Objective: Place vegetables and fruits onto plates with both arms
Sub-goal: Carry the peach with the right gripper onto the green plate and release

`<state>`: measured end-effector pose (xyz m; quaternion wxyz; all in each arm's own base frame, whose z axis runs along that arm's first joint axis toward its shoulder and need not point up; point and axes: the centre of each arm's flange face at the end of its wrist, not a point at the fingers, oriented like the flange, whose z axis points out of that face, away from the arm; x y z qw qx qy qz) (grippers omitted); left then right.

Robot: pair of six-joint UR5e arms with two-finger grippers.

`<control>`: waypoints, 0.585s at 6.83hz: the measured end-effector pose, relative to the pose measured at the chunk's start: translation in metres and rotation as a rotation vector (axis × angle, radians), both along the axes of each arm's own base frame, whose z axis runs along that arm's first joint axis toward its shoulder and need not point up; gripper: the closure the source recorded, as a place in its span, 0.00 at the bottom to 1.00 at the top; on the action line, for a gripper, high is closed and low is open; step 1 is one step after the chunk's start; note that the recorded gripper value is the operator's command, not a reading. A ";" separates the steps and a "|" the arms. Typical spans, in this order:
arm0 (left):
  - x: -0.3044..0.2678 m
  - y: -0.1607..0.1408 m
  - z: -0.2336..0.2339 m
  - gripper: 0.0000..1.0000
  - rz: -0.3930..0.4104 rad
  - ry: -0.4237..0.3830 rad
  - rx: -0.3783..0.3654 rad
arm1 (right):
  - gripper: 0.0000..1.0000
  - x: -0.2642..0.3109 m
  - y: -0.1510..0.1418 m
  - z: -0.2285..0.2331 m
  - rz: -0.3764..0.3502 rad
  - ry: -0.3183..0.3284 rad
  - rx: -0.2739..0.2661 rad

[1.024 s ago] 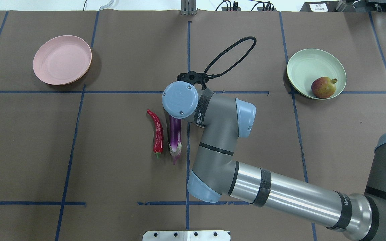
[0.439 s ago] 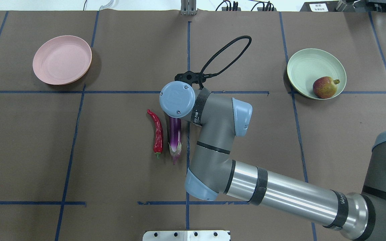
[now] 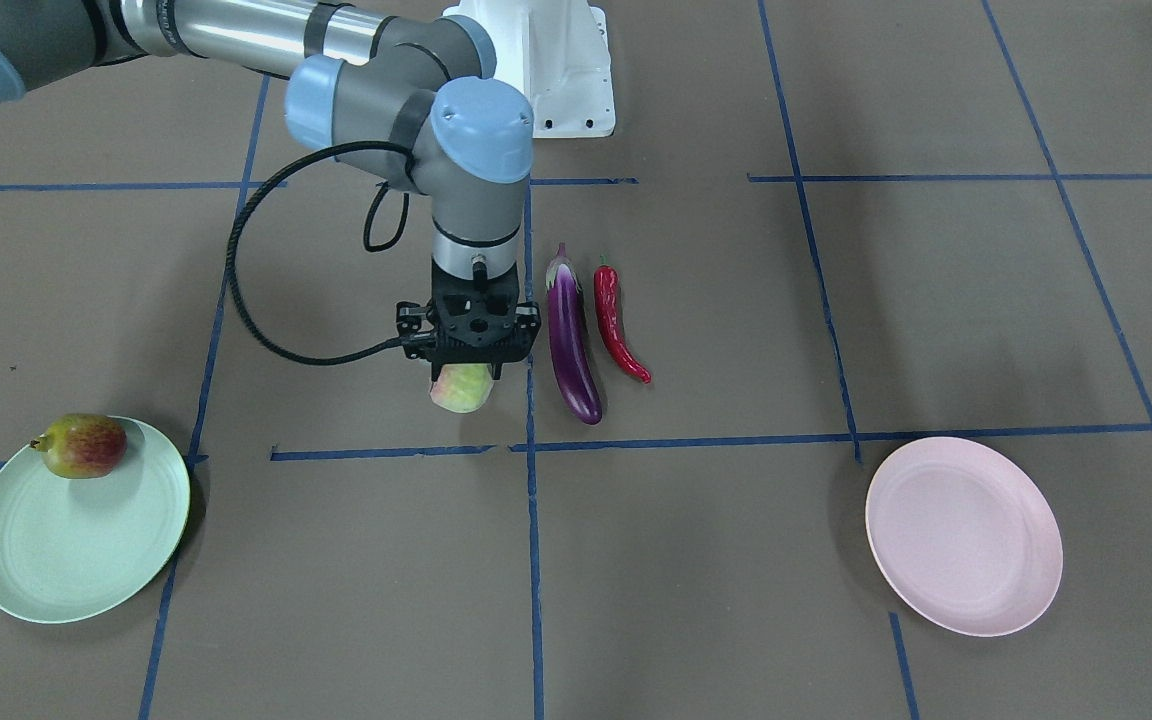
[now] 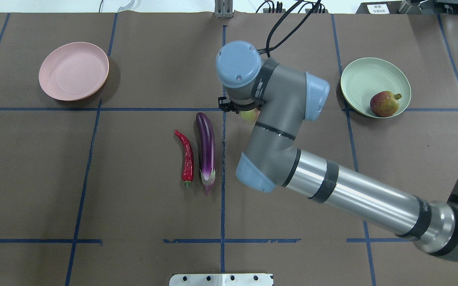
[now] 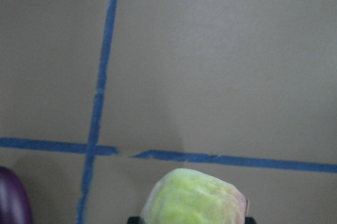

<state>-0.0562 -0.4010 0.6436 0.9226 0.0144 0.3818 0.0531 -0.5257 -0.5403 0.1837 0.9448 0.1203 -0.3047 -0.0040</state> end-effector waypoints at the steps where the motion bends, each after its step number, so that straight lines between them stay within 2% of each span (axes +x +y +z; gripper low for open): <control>1: 0.001 0.000 0.000 0.00 0.001 0.001 -0.002 | 0.98 0.055 -0.046 0.025 -0.068 0.018 0.022; 2: 0.001 0.000 0.000 0.00 0.002 0.001 -0.003 | 0.98 0.110 -0.082 0.061 -0.139 0.029 0.036; 3: 0.001 0.000 0.000 0.00 0.002 0.001 -0.003 | 0.97 0.161 -0.109 0.110 -0.198 0.002 0.040; 4: 0.001 0.000 0.000 0.00 0.003 0.001 -0.002 | 0.91 0.205 -0.127 0.167 -0.244 -0.046 0.058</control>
